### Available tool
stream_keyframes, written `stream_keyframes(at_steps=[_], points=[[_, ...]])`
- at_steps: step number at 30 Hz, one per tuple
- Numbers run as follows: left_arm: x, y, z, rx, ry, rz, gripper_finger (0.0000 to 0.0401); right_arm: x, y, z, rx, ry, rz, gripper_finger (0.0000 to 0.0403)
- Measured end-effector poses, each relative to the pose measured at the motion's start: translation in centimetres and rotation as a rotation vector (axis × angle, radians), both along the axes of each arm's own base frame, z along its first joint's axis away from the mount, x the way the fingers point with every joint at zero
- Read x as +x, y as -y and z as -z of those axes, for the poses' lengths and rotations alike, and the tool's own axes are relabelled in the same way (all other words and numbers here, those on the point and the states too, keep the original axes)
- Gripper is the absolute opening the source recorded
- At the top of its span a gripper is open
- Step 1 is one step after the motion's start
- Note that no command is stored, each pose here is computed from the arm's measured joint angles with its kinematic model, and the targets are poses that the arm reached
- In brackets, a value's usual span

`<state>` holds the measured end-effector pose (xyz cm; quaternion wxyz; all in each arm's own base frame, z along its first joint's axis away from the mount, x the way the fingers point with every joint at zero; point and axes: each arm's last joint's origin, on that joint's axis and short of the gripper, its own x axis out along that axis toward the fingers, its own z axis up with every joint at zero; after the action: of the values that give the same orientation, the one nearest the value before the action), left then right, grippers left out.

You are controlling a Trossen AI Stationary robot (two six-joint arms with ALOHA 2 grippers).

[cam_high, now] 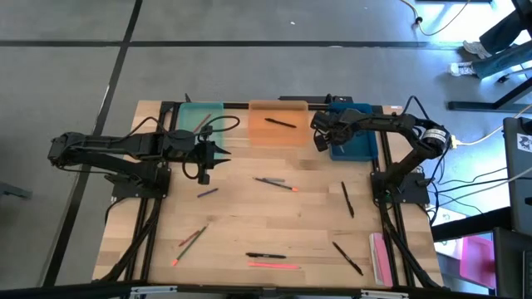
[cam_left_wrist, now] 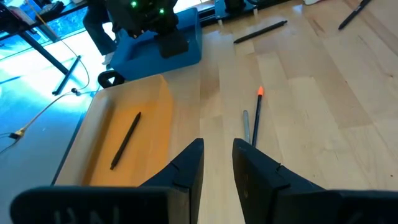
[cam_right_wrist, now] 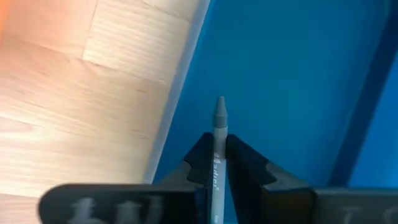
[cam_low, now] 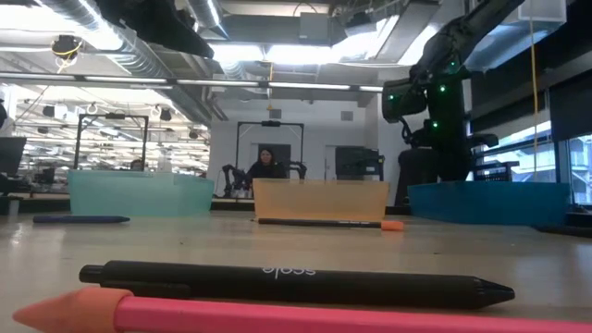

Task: Sort crayons/erasers/pens/pencils in bins
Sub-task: Put the gray crayon into the blue bin, then put the blue crayon into the blue bin

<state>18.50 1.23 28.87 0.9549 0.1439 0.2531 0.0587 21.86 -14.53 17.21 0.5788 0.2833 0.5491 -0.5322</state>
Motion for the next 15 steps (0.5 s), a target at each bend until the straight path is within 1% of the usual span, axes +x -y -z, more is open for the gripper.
stream_keyframes(at_steps=[8, 15], points=[[0.00, 0.00, 0.01, 0.000, -0.001, 0.000, 0.0078, 0.07, 0.04, 0.00, -0.005, 0.008, 0.001, 0.0044], [0.00, -0.01, 0.01, 0.000, -0.001, 0.000, 0.0078, 0.07, 0.04, 0.00, -0.009, 0.015, 0.022, 0.0080]])
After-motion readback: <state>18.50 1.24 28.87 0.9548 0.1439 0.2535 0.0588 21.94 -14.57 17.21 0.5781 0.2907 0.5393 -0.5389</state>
